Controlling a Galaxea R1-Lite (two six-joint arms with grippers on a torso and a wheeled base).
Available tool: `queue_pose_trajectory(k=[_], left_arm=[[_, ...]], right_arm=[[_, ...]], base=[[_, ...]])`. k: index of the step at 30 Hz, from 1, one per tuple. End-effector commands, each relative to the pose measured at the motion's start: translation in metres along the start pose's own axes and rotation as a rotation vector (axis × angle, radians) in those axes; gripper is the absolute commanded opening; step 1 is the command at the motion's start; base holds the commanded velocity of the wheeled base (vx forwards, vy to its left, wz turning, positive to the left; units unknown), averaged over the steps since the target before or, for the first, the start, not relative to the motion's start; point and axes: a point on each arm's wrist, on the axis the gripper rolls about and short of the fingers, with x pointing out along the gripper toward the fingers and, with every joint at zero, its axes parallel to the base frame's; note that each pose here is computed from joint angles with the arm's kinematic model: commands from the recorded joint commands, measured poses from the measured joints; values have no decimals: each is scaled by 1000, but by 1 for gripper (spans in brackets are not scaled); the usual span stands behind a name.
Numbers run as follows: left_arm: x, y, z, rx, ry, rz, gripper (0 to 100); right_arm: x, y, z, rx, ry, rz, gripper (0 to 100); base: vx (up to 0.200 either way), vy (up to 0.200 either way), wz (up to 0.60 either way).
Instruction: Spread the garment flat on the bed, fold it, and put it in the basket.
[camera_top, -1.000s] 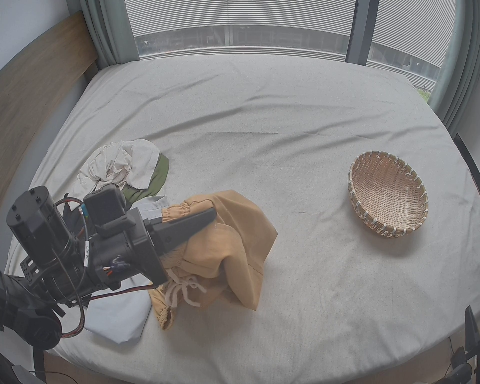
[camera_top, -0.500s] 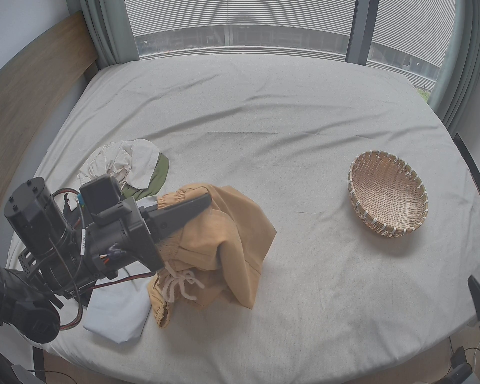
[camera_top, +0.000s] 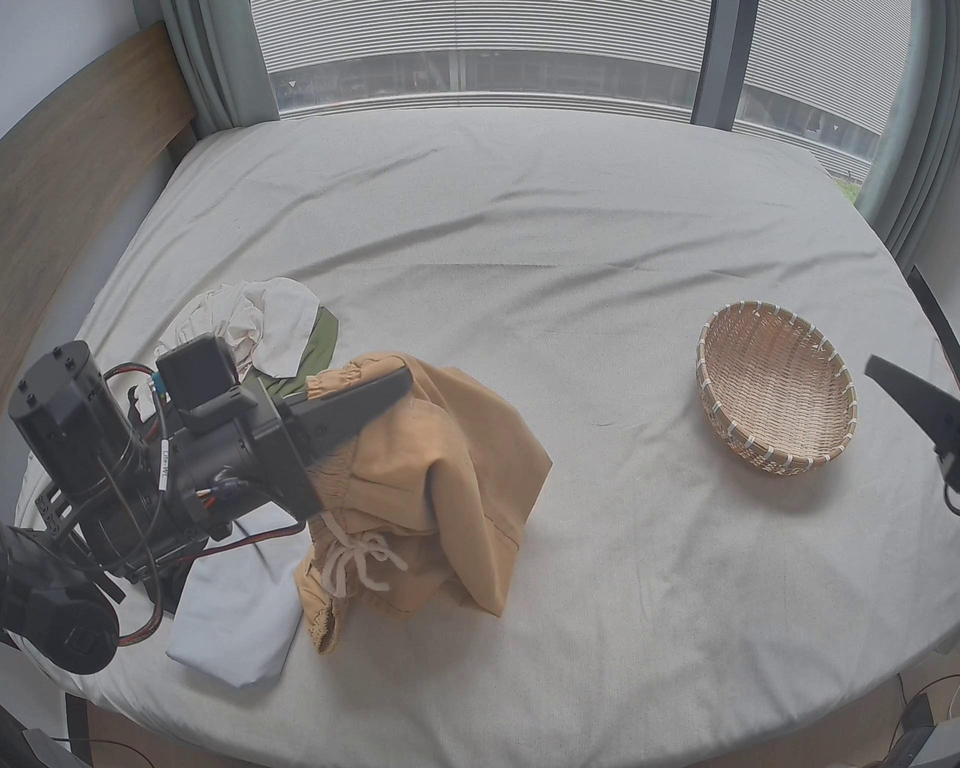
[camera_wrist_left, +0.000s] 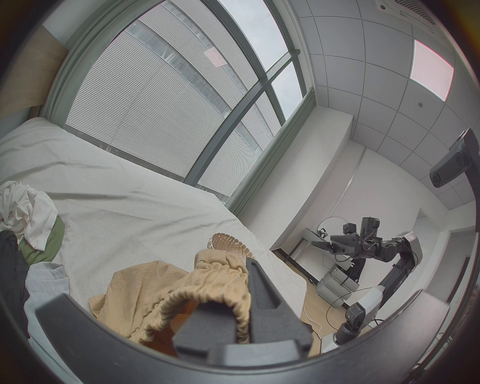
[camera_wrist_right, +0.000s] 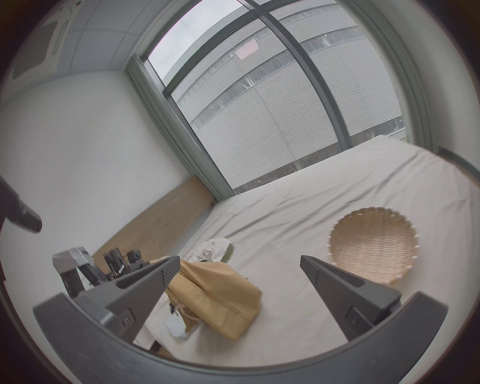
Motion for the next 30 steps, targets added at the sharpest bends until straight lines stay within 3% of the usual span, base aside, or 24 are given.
queue_pose_trajectory(k=[1, 4, 7, 30], left_arm=[[-1, 5, 2, 4, -8, 18, 0], [-5, 11, 5, 13, -19, 41, 0], [-9, 18, 8, 18, -25, 66, 0], [-13, 29, 16, 32, -48, 109, 0]], right_arm=[[68, -14, -49, 100, 195, 33, 100], [88, -20, -73, 112, 282, 28, 100], [104, -22, -90, 117, 311, 45, 100], [170, -42, -187, 87, 398, 85, 100]], base=[[0, 0, 0], [0, 0, 0], [0, 0, 0], [0, 0, 0]])
